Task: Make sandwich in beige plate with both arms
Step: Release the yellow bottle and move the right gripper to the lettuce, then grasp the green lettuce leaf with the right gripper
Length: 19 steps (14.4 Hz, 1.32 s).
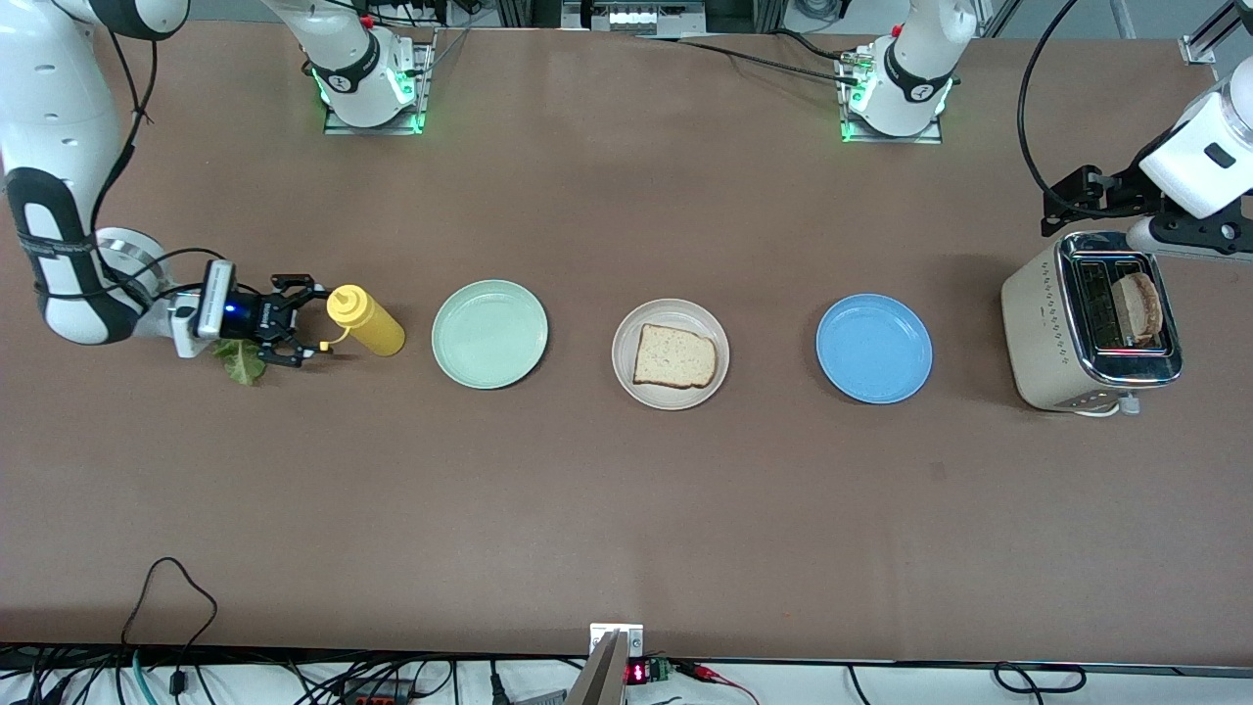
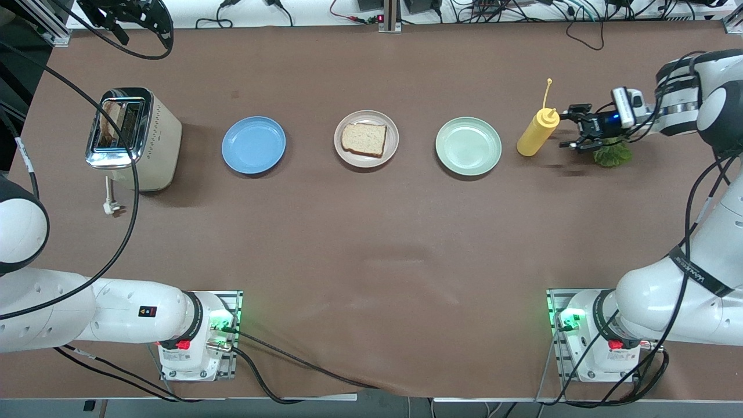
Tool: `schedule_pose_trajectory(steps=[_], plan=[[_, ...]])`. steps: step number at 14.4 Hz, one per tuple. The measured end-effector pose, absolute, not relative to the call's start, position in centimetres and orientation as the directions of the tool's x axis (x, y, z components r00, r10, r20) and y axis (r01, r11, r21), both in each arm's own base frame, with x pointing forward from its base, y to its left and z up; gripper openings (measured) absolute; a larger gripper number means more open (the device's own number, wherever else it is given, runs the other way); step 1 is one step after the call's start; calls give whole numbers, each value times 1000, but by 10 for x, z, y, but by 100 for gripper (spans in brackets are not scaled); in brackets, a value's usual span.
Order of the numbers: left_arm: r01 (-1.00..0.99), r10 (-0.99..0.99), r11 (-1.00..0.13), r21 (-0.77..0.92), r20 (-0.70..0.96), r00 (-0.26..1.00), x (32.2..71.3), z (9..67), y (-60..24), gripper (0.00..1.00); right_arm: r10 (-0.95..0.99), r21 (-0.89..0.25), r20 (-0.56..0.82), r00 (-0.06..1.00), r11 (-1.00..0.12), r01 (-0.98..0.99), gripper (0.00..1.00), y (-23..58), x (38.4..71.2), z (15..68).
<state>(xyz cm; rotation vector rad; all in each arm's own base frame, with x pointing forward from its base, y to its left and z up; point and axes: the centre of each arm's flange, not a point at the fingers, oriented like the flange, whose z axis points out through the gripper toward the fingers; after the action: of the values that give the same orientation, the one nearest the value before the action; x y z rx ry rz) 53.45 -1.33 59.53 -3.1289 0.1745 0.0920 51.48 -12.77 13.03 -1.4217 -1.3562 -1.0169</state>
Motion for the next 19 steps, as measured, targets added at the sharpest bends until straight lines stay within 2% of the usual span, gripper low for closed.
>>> schedule_pose_trajectory(steps=[3,8,14,19], plan=[[-111,-111,-994,-3,-59,992,535,596,-13,100,343,-128,931,123,-7,992,100,-153,521,159],[-111,-111,-994,-3,-58,992,535,596,-13,100,527,-277,804,276,-80,958,100,-187,561,226],[-111,-111,-994,-3,-61,992,534,595,-13,100,680,-396,533,504,-325,859,100,-189,588,264],[-111,-111,-994,-2,-68,991,534,595,-13,100,675,-383,287,680,-570,727,100,-178,605,280]])
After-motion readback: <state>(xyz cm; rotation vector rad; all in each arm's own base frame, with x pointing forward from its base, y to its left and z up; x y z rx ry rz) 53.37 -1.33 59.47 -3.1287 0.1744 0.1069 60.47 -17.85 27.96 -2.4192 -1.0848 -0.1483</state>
